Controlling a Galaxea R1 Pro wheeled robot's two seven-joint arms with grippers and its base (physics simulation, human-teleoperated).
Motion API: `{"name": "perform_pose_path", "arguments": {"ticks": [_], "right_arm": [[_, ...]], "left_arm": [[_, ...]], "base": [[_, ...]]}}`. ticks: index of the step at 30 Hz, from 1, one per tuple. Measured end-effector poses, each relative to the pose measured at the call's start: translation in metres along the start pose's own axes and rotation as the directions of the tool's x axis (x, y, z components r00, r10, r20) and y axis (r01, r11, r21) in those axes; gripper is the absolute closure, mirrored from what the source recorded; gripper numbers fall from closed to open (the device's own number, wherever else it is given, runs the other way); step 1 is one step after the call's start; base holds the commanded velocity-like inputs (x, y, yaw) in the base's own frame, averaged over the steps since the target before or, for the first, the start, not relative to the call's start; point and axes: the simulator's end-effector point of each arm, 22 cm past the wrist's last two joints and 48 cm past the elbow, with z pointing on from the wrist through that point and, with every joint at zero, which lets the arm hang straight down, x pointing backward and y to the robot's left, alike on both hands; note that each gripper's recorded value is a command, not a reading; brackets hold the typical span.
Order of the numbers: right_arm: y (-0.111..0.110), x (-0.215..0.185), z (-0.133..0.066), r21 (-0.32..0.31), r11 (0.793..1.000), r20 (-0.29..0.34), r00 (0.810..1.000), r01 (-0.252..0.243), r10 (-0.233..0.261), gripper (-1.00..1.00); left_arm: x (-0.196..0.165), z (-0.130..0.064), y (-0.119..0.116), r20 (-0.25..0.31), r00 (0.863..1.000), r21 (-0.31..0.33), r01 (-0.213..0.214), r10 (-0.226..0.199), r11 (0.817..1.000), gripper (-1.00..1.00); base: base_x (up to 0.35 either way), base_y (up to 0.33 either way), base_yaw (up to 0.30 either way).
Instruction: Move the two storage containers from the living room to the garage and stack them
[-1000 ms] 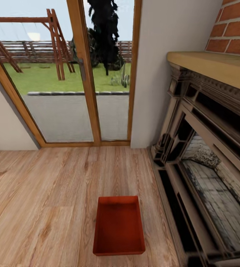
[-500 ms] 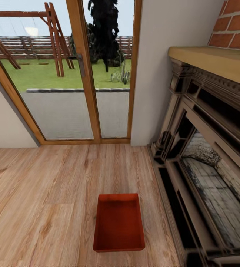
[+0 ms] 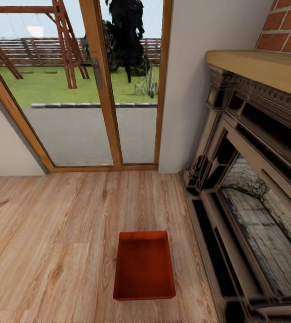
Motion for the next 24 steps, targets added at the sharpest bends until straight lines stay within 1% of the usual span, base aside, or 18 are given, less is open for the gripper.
{"name": "perform_pose_path", "arguments": {"ticks": [24], "right_arm": [[0.003,0.015,0.001,-0.008,1.0,-0.039,0.999,-0.002,0.002,-1.0]], "left_arm": [[0.015,0.002,0.004,-0.037,0.999,-0.009,-0.001,0.0,1.0,-1.0]], "base": [[0.0,0.0,0.0]]}}
